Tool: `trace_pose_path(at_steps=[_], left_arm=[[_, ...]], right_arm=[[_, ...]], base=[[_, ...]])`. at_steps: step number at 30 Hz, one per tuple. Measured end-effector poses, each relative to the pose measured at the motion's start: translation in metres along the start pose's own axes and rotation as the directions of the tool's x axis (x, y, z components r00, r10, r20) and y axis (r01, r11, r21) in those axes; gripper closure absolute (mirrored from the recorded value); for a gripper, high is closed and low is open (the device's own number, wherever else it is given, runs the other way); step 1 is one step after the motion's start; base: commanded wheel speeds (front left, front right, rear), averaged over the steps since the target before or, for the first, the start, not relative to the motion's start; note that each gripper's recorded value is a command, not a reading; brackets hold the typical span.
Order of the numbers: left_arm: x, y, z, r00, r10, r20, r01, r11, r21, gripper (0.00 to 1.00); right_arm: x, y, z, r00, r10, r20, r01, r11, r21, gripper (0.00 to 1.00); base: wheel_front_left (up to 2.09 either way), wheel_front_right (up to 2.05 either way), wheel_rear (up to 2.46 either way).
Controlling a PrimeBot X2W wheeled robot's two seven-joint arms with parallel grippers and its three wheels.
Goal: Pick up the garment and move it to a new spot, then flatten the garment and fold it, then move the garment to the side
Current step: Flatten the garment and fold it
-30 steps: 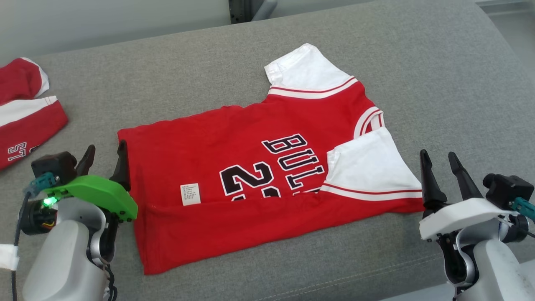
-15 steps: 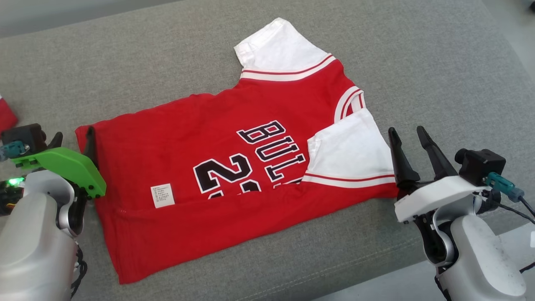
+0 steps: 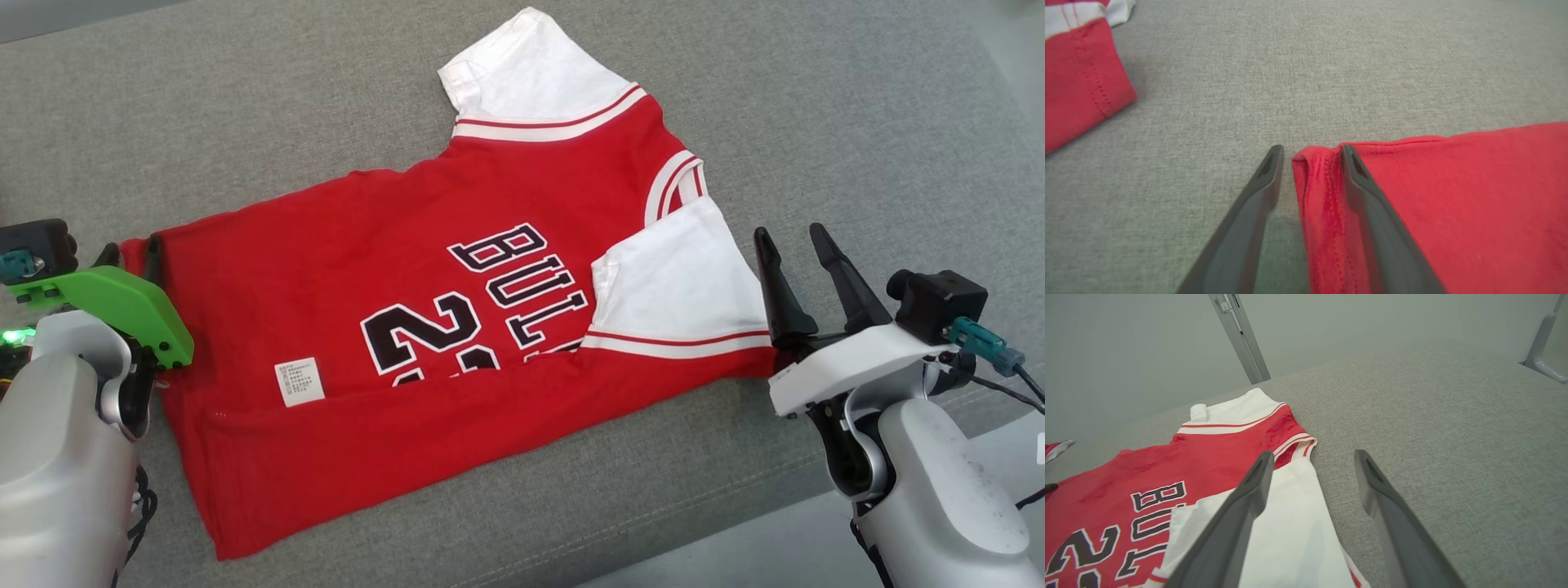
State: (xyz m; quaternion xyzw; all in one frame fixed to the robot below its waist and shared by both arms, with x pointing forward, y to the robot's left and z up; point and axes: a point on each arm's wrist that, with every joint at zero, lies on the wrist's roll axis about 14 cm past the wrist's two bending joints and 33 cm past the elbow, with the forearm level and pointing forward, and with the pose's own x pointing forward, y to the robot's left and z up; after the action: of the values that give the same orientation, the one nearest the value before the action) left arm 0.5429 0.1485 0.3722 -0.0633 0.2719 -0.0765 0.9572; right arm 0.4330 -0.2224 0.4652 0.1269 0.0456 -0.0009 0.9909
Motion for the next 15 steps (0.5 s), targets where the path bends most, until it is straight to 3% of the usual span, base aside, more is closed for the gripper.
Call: trace_pose_path(at_steps=[3, 15], left_arm=[[0.0, -0.001, 0.0, 1.0, -0.004, -0.001, 0.004, 1.0, 0.004, 1.0], [-0.007, -0.02, 0.031, 0.982, -0.062, 0.181, 0.071, 0.996, -0.045, 1.0]], right_arm=[[0.001, 0.0, 0.002, 1.0, 0.002, 0.006, -0.002, 1.0, 0.0, 0.0], [0.052, 0.02, 0.04, 0.995, 0.096, 0.036, -0.091, 0.988, -0.122, 0.0]], base=[[0.0, 0.0, 0.0], [0.0, 0.0, 0.0]])
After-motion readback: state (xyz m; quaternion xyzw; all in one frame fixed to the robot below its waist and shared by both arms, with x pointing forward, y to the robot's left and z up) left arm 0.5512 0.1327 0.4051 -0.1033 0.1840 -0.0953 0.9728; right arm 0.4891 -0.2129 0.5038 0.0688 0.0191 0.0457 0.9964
